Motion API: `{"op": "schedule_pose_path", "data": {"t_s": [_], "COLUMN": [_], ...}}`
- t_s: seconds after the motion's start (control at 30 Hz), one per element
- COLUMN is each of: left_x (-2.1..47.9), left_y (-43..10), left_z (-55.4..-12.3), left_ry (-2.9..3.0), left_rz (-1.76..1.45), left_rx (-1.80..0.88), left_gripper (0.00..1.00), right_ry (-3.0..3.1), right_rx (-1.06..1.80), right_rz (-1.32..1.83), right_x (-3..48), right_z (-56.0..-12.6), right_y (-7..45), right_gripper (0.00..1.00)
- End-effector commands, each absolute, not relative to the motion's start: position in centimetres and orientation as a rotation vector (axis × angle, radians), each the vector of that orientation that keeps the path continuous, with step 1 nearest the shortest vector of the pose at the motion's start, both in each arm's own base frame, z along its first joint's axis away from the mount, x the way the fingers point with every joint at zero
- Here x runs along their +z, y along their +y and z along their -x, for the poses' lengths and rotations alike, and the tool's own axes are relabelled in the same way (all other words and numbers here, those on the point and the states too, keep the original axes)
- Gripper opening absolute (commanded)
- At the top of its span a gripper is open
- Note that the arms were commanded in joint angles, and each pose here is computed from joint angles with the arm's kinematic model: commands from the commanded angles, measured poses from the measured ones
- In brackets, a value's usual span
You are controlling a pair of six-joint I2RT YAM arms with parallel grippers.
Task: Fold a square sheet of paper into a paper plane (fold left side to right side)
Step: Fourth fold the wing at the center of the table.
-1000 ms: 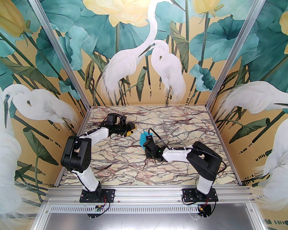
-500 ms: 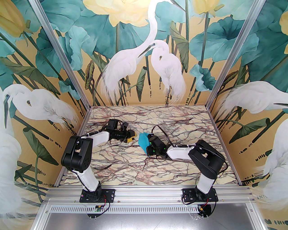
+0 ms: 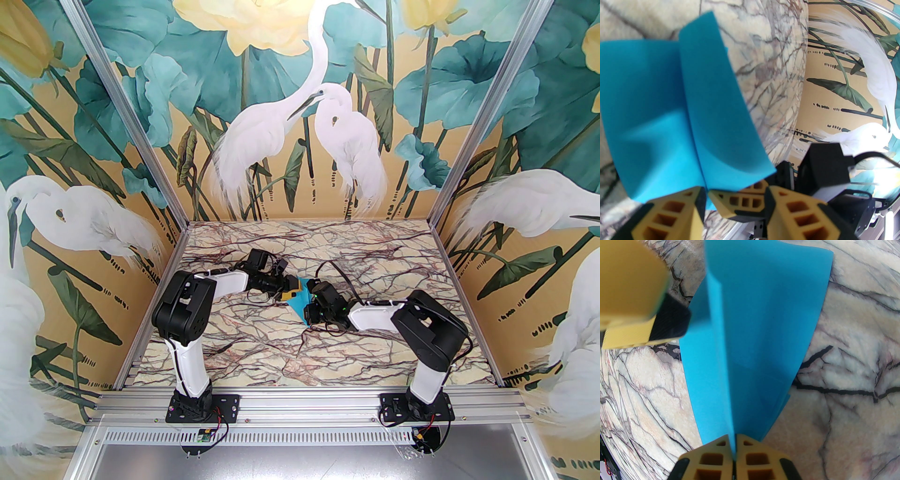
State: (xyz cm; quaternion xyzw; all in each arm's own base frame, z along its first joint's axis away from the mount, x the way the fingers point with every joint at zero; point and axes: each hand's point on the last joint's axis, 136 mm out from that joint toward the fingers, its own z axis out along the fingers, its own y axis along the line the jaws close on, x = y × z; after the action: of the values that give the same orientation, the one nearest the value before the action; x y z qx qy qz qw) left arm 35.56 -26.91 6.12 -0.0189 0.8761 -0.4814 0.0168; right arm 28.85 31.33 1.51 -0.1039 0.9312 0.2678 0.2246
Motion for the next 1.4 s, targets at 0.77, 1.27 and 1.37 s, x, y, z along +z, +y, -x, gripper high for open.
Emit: {"op": "schedule_pose_path", "data": {"t_s": [0.77,1.27,1.37], "left_x": [1.6,-0.1,-0.3], "left_y": [-26.4,-25.6,-25.5], "left_z": [-36.3,-36.0,-36.0], "left_ry": [2.908,2.986,2.995], "left_rz": [0.08,0.094,0.101], "left_rx": [-1.25,-1.087,-1.074], "left_gripper": [0.5,0.51,0.51], "right_ry": [2.74,2.694,2.664], "right_rx": [0.742,0.784,0.81], "right_rz": [0.328,0.322,0.32], "right_x": [-2.0,-0.2,0.8], "right_z": [-27.2,-28.3,-28.8], "right_y": [30.6,30.5,30.6], "right_gripper": [0.12,0.24,0.27]}}
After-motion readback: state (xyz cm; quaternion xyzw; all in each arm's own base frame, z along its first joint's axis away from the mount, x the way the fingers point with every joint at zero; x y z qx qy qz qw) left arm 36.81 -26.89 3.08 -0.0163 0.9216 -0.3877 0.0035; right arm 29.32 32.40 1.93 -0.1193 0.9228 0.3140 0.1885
